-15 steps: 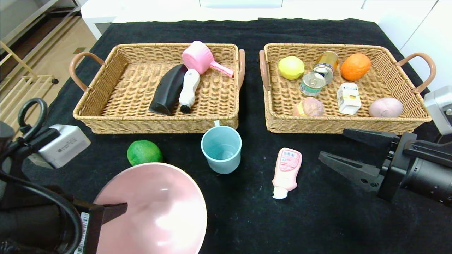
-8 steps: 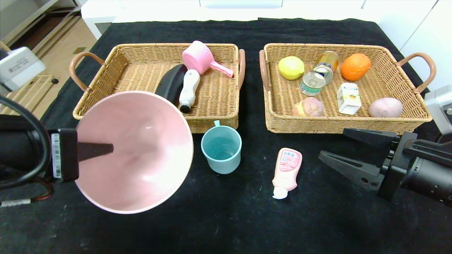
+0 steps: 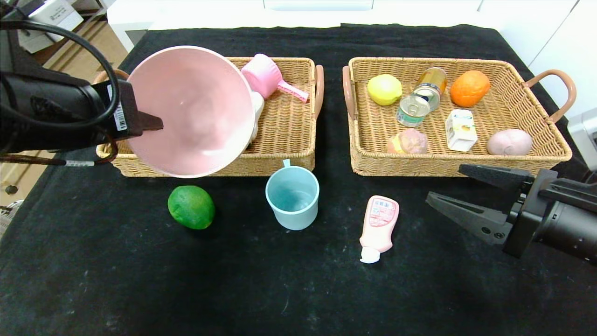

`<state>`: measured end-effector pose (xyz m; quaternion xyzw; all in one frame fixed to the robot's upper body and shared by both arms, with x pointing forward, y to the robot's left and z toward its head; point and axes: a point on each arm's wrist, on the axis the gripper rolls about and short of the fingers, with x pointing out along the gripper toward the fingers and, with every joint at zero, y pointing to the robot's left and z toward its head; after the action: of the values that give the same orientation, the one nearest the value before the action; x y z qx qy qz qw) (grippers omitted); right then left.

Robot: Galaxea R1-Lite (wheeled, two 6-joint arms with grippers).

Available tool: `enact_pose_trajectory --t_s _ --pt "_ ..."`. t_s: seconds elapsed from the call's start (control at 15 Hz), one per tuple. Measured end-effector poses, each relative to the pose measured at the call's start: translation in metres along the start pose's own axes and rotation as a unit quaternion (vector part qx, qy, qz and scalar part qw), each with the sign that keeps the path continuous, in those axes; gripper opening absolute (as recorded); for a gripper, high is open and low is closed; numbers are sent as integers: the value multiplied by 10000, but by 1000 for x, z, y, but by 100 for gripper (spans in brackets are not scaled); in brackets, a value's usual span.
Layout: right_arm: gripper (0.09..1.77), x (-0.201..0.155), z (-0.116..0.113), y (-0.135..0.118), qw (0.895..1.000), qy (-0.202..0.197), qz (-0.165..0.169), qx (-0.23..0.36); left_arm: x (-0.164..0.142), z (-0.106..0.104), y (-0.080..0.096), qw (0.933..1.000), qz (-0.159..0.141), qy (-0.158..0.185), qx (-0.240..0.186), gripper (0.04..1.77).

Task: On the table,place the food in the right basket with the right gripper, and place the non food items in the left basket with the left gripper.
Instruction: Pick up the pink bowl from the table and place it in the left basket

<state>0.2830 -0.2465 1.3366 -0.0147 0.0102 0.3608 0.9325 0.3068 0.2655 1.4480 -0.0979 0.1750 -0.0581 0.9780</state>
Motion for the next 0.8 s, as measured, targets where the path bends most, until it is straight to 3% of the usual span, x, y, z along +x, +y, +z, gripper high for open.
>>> enact_pose_trajectory --t_s 0.4,0.8 --pt "171 -1 2 -1 10000 -35 -28 -12 43 21 -12 9978 -432 -504 -47 17" --pt "171 -3 4 -2 10000 -79 -55 -27 90 16 -19 9957 -654 -650 -65 17"
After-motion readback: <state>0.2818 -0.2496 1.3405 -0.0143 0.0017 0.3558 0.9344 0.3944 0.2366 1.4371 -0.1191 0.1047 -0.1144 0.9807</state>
